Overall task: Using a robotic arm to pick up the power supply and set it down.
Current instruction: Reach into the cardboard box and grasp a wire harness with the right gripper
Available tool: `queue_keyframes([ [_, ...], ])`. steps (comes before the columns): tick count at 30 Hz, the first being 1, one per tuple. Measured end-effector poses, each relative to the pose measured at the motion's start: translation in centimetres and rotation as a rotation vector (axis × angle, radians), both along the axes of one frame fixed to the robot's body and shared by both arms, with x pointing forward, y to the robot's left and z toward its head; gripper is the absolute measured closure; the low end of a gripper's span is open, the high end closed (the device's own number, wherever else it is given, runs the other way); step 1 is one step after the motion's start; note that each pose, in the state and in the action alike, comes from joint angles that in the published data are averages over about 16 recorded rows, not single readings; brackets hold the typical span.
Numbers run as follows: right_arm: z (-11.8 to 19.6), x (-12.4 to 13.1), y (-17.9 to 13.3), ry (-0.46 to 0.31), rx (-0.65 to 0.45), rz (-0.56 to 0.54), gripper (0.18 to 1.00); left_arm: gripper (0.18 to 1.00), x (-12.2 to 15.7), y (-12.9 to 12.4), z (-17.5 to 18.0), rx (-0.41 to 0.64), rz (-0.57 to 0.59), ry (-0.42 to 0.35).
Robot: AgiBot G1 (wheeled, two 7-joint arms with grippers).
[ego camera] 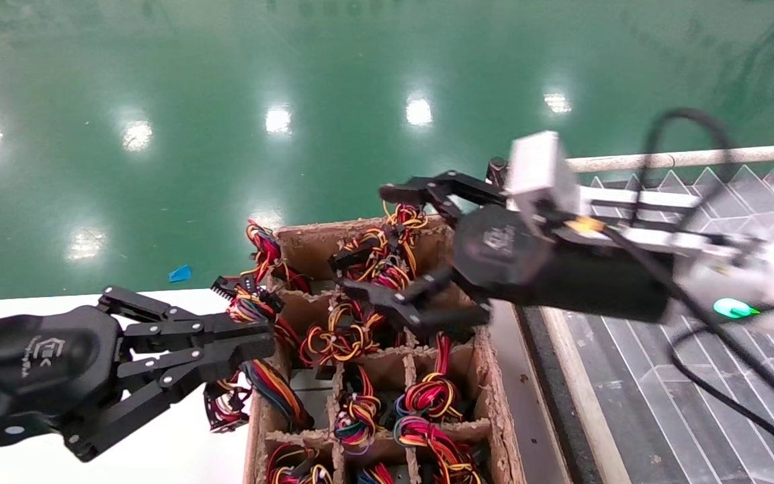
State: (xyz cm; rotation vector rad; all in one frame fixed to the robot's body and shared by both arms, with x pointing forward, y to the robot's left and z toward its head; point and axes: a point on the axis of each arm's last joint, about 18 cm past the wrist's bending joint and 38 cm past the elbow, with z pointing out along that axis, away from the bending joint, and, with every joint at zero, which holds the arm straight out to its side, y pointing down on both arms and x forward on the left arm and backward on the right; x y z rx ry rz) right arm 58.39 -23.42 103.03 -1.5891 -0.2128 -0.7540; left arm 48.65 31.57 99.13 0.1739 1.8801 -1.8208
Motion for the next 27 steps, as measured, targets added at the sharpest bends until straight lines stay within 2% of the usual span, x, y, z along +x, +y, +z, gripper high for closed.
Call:
queue_keyframes([
  [5, 0.3, 3.3, 2.5, 0.005, 0.000, -0.011, 0.179, 0.954, 0.0, 0.0, 0.0, 0.000, 0.000, 0.000],
  [12, 0.7, 6.7, 6.0, 0.013, 0.001, -0.015, 0.179, 0.985, 0.0, 0.0, 0.0, 0.000, 0.000, 0.000],
  [27, -0.4, 10.6, 11.0, 0.061, -0.004, -0.070, 0.179, 0.993, 0.0, 0.0, 0.0, 0.000, 0.000, 0.000],
])
